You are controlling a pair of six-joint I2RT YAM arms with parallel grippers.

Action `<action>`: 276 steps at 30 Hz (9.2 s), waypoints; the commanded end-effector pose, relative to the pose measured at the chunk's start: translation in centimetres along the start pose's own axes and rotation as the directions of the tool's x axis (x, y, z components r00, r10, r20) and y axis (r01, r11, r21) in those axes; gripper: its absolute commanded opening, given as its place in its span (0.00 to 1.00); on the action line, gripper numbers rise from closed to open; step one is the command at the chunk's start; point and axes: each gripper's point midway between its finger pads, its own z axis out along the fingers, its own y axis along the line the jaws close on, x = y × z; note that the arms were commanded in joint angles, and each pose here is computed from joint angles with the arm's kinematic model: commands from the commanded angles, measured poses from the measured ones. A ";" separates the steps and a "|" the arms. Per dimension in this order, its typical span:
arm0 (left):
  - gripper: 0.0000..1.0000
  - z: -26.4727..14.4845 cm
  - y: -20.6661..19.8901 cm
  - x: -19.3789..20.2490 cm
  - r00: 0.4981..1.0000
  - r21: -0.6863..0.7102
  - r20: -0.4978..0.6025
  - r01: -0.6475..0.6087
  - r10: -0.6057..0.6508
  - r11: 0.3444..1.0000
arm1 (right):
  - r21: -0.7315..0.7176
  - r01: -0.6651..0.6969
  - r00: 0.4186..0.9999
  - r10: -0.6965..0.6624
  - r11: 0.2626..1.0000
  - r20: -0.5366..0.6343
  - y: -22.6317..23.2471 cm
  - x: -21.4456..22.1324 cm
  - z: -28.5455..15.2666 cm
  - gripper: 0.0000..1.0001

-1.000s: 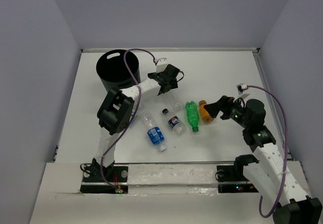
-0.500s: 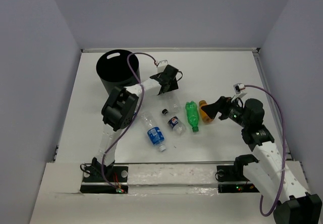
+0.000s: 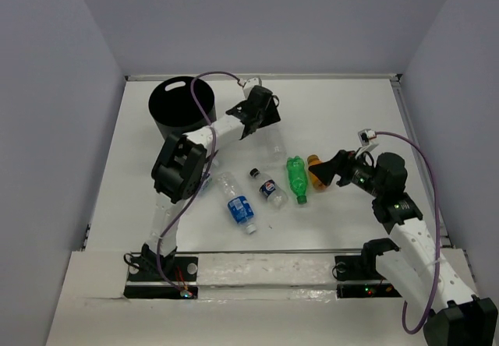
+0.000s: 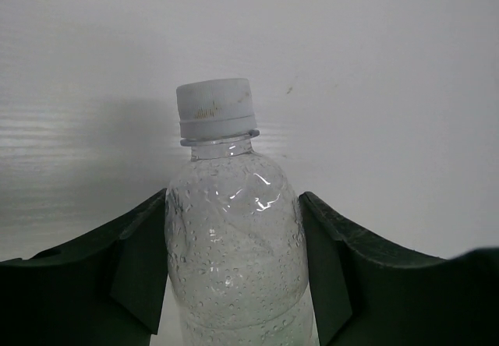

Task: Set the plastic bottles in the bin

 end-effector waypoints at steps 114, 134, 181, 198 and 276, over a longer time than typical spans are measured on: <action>0.99 -46.9 16.2 -8.1 0.622 0.188 0.780 -0.131 -0.067 0.973 | 0.709 0.470 0.814 0.053 0.526 -0.579 -15.4 4.1 5.5 0.62; 0.99 -47.9 20.4 -9.3 0.562 0.073 0.820 0.084 -0.108 0.994 | 0.079 0.468 0.883 -0.470 0.880 0.000 20.8 -13.3 20.5 0.48; 0.99 -48.4 19.4 -8.7 0.556 0.136 0.822 0.018 -0.123 0.991 | 0.511 0.426 0.825 -0.088 0.747 -0.559 -7.4 5.9 10.8 0.94; 0.99 -48.4 19.3 -8.7 0.557 0.135 0.822 0.013 -0.120 0.991 | 0.557 0.440 0.861 -0.155 0.705 -0.484 -9.8 1.8 13.1 0.40; 0.99 -47.0 18.6 -8.6 0.595 0.119 0.799 -0.014 -0.088 0.993 | 0.135 0.431 0.618 -0.182 0.892 -0.765 0.1 13.8 16.4 0.87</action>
